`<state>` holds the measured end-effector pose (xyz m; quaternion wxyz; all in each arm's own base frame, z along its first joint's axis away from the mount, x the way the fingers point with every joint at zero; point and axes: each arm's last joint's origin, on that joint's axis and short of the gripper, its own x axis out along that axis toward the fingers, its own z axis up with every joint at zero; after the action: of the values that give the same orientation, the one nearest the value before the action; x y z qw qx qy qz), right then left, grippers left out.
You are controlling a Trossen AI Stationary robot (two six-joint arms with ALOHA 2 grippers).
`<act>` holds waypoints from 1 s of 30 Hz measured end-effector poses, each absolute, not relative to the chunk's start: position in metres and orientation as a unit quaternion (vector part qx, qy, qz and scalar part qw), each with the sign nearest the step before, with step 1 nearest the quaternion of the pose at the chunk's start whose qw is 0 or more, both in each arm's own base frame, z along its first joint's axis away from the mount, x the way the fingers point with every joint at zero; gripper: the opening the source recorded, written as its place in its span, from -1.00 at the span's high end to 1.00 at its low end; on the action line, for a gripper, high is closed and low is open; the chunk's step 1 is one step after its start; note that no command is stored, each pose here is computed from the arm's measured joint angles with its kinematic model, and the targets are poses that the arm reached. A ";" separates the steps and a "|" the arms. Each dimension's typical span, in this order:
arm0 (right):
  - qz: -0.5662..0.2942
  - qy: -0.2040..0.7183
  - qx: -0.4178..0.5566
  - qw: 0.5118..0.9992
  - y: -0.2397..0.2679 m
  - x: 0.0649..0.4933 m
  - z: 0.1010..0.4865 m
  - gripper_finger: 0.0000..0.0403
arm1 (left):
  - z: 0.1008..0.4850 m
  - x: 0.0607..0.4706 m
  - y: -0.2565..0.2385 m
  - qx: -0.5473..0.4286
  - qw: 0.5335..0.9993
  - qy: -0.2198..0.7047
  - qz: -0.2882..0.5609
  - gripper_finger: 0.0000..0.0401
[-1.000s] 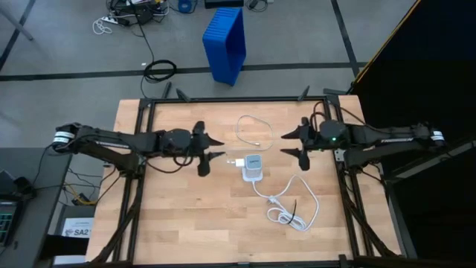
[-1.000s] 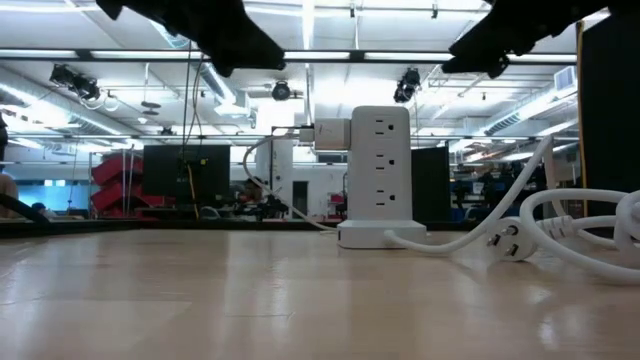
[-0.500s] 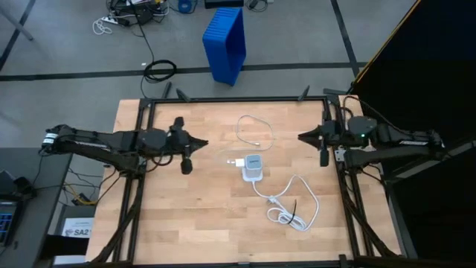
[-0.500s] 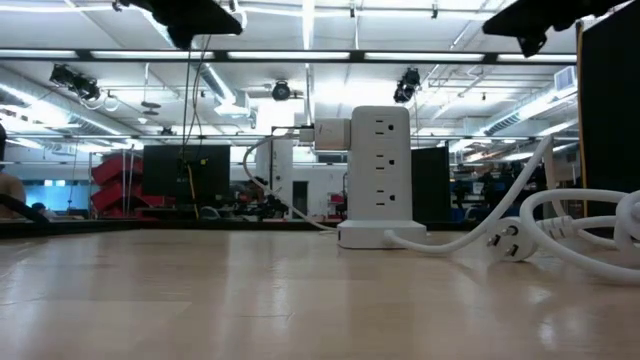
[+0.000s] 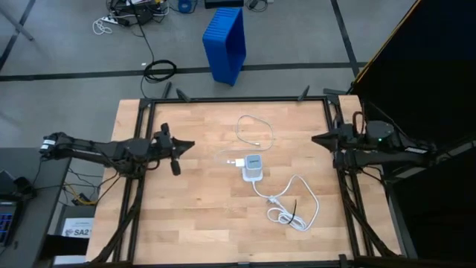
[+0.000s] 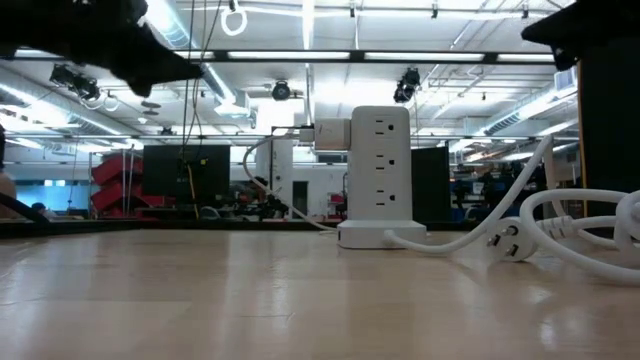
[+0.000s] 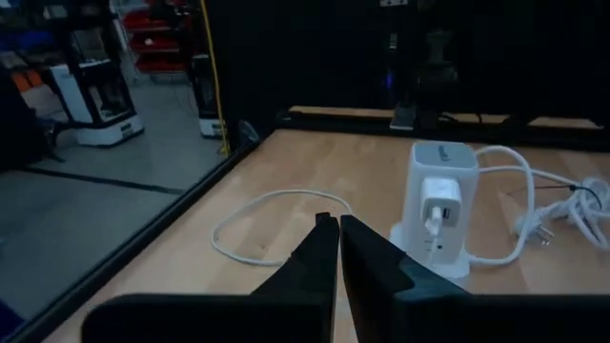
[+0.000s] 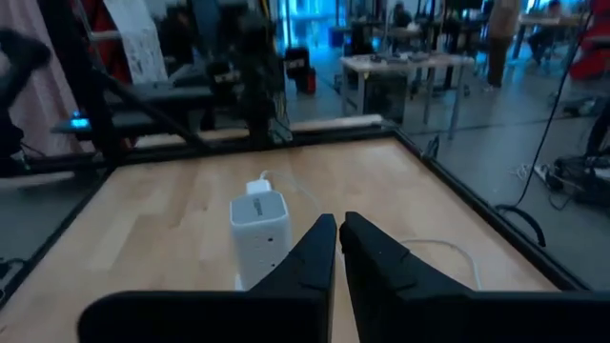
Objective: Insert USB
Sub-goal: Return to Home Position
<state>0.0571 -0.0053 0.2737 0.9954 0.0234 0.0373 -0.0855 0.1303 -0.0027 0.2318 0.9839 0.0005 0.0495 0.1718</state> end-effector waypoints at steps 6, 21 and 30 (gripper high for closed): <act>-0.130 -0.034 0.044 0.990 -0.008 0.037 0.280 0.99 | 0.237 0.101 0.002 -0.010 0.981 -0.026 0.190 1.00; -0.091 -0.035 0.042 0.994 -0.006 0.092 0.198 1.00 | 0.209 0.084 0.003 0.003 0.986 -0.015 0.165 1.00; -0.084 -0.029 0.026 0.996 -0.006 0.099 0.172 1.00 | 0.198 0.086 0.001 0.033 0.989 -0.007 0.142 1.00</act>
<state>0.0994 -0.0060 0.1722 0.9957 0.0263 -0.0293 -0.0837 0.0860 0.0011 0.1979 0.9894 0.0329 -0.0069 0.1416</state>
